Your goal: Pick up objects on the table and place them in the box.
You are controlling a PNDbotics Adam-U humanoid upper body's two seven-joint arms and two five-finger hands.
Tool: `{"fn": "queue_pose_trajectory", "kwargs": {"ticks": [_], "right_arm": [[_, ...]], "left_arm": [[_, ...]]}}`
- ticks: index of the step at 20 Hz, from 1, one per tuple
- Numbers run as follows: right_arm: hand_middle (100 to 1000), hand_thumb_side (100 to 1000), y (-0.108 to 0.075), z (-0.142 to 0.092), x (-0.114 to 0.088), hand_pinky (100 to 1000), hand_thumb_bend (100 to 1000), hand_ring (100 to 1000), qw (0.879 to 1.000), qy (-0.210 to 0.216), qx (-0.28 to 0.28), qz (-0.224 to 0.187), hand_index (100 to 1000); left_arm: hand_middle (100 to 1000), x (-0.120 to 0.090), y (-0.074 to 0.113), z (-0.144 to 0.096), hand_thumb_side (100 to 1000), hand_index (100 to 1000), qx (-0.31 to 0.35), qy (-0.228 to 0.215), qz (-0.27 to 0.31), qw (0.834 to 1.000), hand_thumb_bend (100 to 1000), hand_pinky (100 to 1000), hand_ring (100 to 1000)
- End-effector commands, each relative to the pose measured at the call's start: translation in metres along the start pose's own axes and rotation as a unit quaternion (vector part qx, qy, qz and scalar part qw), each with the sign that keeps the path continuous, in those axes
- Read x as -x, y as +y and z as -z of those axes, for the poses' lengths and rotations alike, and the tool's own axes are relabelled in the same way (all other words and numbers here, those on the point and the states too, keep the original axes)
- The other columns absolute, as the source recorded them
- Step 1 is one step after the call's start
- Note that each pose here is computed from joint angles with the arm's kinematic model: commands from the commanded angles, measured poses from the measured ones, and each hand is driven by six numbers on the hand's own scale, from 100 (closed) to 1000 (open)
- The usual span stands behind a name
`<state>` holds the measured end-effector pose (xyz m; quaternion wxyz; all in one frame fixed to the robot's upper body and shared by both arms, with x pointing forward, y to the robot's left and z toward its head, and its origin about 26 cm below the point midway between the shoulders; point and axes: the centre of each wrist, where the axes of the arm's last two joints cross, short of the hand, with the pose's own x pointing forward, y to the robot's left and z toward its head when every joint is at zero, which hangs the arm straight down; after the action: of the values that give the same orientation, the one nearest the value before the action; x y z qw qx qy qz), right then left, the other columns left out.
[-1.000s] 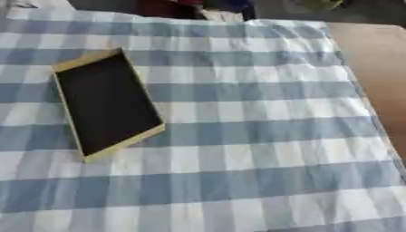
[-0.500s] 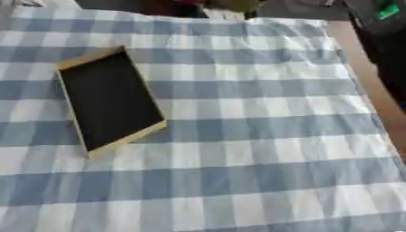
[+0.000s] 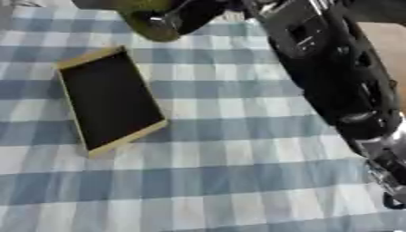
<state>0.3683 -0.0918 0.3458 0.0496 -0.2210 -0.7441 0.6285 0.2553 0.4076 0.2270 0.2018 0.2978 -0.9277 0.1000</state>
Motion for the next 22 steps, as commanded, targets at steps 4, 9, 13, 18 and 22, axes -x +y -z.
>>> {"fn": "queue_pose_trajectory", "kwargs": {"ticks": [4,9,13,18,22], "right_arm": [[414,100,0.011,0.021,-0.012,361,100,391,1.0,-0.014,0.005,0.006,536],[414,100,0.033,0.038,-0.015,360,100,391,1.0,-0.009,-0.005,-0.001,535],[412,100,0.05,0.052,-0.018,361,100,391,1.0,0.003,0.0,-0.006,536],[411,100,0.068,0.066,-0.025,362,100,391,1.0,0.012,0.012,-0.012,536],[411,100,0.084,0.071,-0.026,362,100,391,1.0,0.02,0.008,-0.013,536]], "left_arm": [[736,-0.009,-0.001,0.011,442,851,0.002,-0.027,-0.002,1.0,121,698,555],[735,-0.01,-0.005,0.014,431,850,0.005,-0.041,-0.01,0.999,128,699,557],[734,-0.011,-0.009,0.018,426,850,0.007,-0.052,-0.02,0.998,132,699,558],[733,-0.013,-0.014,0.021,420,850,0.011,-0.061,-0.03,0.998,137,699,560],[732,-0.013,-0.016,0.023,420,850,0.014,-0.065,-0.035,0.997,137,699,559]]}}
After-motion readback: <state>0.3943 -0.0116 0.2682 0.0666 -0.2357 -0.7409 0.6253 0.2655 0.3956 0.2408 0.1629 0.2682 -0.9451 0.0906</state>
